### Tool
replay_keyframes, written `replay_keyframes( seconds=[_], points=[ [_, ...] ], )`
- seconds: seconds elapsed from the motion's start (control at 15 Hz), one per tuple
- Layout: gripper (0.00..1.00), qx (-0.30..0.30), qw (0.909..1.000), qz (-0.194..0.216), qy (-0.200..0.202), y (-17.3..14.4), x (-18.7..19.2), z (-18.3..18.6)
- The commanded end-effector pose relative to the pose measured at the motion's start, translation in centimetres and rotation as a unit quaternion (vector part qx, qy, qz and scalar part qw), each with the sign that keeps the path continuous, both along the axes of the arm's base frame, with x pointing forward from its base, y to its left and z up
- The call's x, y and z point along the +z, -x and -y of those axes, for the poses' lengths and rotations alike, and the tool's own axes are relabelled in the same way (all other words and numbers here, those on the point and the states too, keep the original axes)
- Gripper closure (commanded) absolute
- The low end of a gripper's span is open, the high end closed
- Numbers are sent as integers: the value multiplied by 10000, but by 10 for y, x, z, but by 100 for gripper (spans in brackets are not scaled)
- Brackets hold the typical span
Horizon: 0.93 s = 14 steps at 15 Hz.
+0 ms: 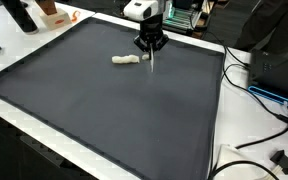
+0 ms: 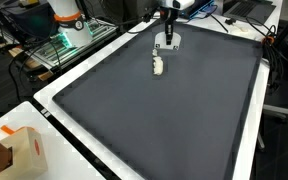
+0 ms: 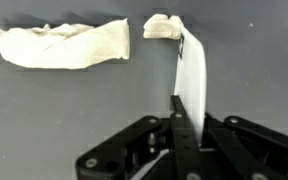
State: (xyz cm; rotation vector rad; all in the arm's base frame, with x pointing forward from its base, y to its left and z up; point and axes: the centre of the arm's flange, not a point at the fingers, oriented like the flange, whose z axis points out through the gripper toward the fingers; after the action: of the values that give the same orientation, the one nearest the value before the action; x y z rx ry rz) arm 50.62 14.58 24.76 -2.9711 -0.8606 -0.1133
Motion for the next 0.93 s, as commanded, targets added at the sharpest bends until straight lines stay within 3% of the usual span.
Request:
replay_keyframes(
  seconds=[0.0, 0.87],
  points=[
    [99, 27, 9992, 293, 282, 24, 31, -2],
    [99, -557, 9935, 853, 509, 45, 124, 6]
  ],
)
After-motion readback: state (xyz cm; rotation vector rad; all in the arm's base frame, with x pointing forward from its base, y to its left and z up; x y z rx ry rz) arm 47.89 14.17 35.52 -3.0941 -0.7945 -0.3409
